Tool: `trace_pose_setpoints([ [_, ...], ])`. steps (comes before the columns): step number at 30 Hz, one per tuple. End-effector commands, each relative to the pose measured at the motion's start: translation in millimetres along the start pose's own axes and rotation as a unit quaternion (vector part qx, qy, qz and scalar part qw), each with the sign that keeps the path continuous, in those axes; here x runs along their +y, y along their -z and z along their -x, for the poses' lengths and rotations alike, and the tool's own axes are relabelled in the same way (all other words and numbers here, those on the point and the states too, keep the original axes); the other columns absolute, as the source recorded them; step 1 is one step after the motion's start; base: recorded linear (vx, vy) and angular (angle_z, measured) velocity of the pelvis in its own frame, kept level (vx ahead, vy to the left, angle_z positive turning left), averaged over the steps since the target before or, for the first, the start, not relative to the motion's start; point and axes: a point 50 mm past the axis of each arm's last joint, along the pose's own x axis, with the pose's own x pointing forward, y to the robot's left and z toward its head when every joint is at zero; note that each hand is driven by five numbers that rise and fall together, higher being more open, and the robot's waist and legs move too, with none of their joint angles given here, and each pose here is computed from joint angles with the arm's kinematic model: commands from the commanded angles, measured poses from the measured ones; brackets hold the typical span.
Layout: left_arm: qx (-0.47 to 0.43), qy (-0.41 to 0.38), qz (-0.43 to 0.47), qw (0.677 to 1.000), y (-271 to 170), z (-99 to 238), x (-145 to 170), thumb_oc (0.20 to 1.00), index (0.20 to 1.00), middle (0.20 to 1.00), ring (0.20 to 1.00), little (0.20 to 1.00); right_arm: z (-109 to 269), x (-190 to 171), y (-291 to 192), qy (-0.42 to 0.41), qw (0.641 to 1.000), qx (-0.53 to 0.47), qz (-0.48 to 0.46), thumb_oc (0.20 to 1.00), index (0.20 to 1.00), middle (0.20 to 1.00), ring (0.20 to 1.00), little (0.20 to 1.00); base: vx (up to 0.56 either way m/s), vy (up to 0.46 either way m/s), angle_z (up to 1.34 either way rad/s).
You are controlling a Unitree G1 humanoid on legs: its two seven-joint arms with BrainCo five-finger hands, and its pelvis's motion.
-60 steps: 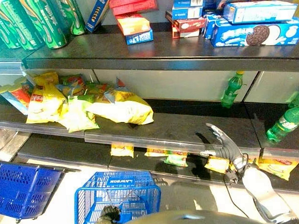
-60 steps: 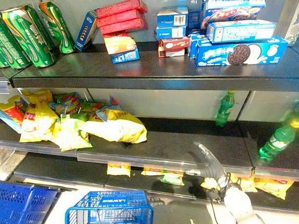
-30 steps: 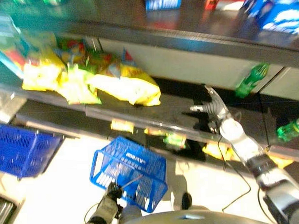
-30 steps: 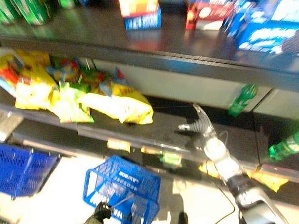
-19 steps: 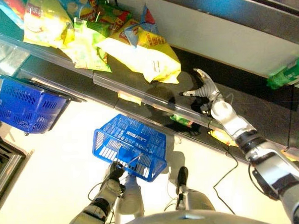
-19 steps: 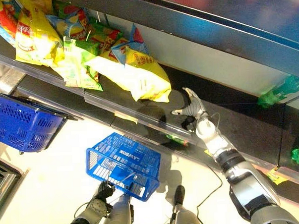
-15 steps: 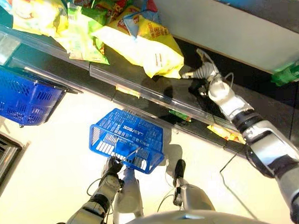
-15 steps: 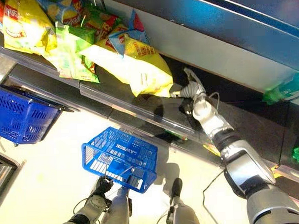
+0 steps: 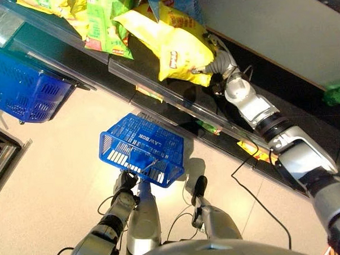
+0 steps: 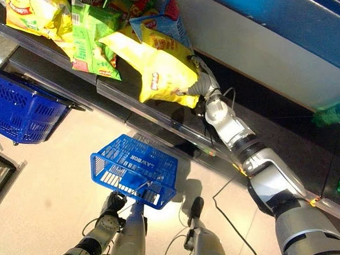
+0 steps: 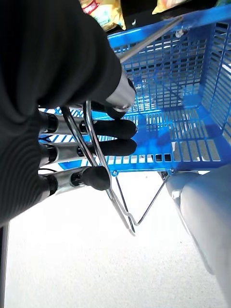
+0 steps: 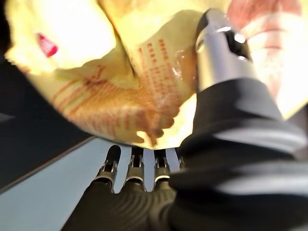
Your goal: Pick up the snacks into the basket
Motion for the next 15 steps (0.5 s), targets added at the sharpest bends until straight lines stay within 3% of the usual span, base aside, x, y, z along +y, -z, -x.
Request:
trace_pose_setpoints([
  [1, 0.039, 0.005, -0.031, 0.999, 26.1, 8.7, -5.9, 0.2, 0.2, 0.2, 0.2, 0.2, -12.1, -16.6, -55.8, 0.036, 0.992, -0.119, -0.023, 1.0, 1.0, 1.0, 1.0, 1.0, 0.03, 0.018, 0.07],
  [9, 0.039, 0.003, -0.025, 0.999, 26.7, 9.2, -4.6, 0.2, 0.2, 0.2, 0.2, 0.2, -9.5, 4.0, -38.3, 0.005, 0.996, -0.073, -0.04, 1.0, 1.0, 1.0, 1.0, 1.0, 0.01, 0.009, 0.06],
  [10, 0.039, 0.003, -0.025, 0.999, 26.7, 9.2, -4.6, 0.2, 0.2, 0.2, 0.2, 0.2, -9.6, 4.1, -38.3, 0.005, 0.996, -0.073, -0.041, 0.909, 0.909, 0.909, 0.909, 0.909, 0.0, 0.0, 0.0],
  [11, 0.037, 0.003, -0.025, 0.999, 25.7, 9.1, -4.8, 0.2, 0.2, 0.2, 0.2, 0.2, -8.9, 10.8, -24.4, -0.001, 0.998, -0.039, -0.04, 0.2, 0.2, 0.2, 0.2, 0.2, 0.0, 0.0, 0.0],
  [15, 0.033, 0.003, -0.018, 0.999, 22.2, 8.7, -6.0, 0.2, 0.2, 0.2, 0.2, 0.2, -4.3, 22.0, 2.7, -0.014, 1.0, 0.019, -0.016, 0.2, 0.2, 0.2, 0.2, 0.2, 0.0, 0.002, 0.01],
])
